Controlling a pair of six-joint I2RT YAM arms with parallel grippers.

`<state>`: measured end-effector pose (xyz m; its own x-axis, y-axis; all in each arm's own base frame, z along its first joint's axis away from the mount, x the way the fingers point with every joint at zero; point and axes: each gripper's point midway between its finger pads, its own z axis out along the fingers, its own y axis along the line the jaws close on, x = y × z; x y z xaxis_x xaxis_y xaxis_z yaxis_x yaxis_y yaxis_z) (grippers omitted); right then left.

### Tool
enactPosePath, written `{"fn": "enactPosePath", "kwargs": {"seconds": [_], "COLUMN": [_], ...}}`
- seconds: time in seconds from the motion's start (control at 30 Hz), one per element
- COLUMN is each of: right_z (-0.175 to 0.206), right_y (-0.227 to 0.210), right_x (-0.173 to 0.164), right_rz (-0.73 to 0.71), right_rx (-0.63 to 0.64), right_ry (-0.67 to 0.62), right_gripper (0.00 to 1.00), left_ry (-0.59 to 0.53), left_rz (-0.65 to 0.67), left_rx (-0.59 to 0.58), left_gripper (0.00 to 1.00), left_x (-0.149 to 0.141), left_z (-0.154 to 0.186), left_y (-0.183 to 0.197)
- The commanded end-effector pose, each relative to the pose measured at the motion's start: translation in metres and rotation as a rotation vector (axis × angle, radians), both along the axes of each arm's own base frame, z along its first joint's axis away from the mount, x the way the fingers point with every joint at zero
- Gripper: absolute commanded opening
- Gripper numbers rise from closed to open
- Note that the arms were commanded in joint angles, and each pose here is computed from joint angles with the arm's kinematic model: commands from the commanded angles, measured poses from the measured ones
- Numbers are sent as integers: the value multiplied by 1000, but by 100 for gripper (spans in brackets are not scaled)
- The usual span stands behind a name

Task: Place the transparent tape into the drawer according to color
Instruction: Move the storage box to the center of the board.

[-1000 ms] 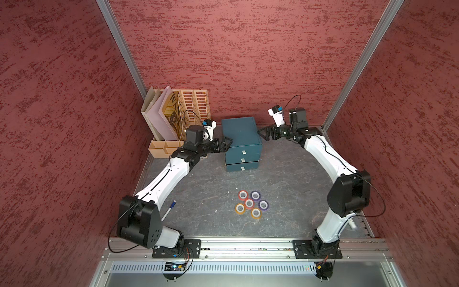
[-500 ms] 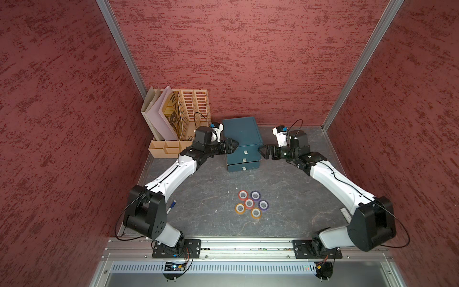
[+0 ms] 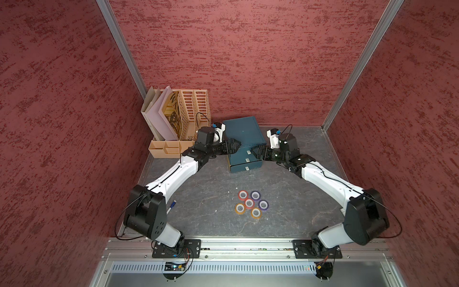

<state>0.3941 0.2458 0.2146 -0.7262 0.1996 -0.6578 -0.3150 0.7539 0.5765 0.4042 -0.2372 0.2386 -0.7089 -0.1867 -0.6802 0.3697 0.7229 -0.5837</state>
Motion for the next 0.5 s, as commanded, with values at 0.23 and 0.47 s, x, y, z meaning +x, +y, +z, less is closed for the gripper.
{"fn": "enactPosePath", "kwargs": {"seconds": [0.23,0.47], "right_z": [40,49], "right_y": [13,7], "right_x": [42,30], "right_rz": [-37,-70], "right_rx": [47,99], "right_ry": [-115,-109], "right_gripper": [94,87], "left_ry": [-54,-39], "left_rz": [-2,11], "left_rx": [-16,-5], "left_gripper": [97,96], "left_x": [4,9], "left_z": [14,8], "left_y": [1,2]}}
